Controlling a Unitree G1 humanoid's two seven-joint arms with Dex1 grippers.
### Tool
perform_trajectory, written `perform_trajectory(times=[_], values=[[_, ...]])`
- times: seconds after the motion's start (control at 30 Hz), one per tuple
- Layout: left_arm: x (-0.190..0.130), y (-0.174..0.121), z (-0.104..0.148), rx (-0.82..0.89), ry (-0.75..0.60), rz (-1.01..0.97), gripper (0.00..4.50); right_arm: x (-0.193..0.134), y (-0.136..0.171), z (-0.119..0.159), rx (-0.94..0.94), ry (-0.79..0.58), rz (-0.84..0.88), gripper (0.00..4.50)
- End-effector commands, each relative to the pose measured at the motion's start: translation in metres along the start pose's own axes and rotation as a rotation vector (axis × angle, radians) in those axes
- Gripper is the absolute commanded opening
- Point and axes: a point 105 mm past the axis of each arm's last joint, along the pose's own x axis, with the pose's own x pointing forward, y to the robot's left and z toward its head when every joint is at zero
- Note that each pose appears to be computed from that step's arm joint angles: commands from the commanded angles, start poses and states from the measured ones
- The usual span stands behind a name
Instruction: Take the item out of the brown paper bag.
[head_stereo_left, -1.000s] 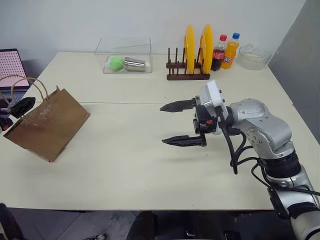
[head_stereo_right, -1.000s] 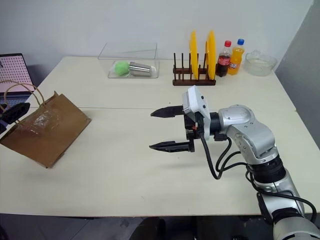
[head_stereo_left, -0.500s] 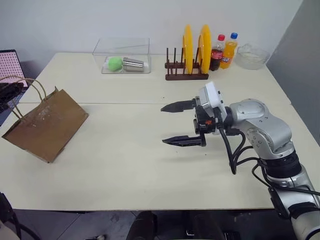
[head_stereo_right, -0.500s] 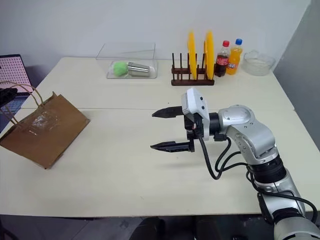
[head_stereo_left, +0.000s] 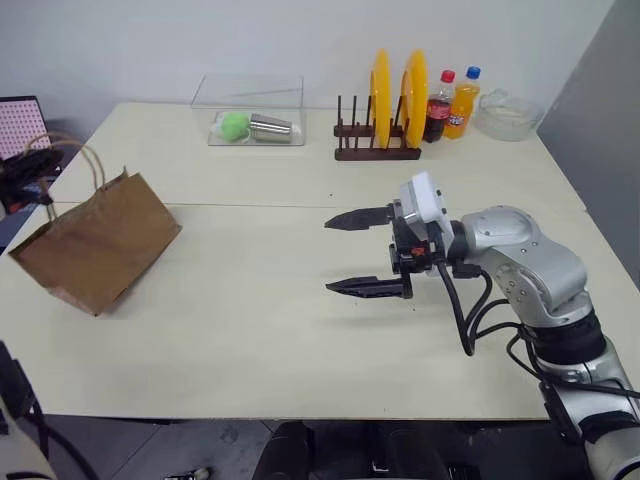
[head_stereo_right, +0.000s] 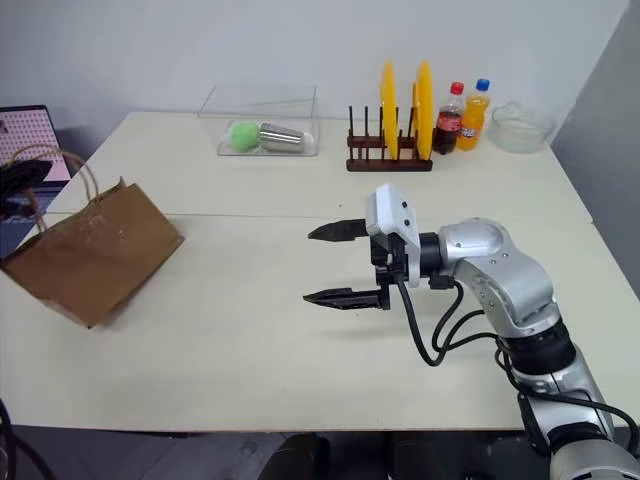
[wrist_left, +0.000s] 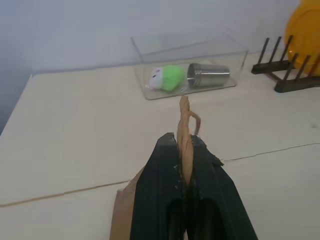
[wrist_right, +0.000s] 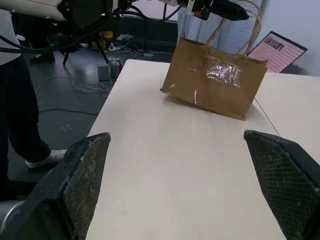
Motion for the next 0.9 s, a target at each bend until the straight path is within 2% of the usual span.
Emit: perform_trajectory(times=[0.03, 0.4, 0.6, 0.9], values=[[0.011, -0.023, 0.040, 0.110, -0.068, -0.117, 0.03, -0.011, 0.002, 0.011, -0.012, -0.026, -0.052, 4.50], [0.075, -0.103, 0.060, 0.247, -0.059, -0.469, 0.03, -0.030, 0.011, -0.007, 0.062, 0.011, -0.226, 4.50], [0.109, -0.144, 0.073, 0.311, -0.085, -0.566, 0.03, -0.042, 0.016, -0.013, 0.101, 0.032, -0.333, 4.50], [0.144, -0.204, 0.072, 0.379, -0.107, -0.679, 0.03, -0.056, 0.026, -0.026, 0.156, 0.074, -0.496, 4.50]])
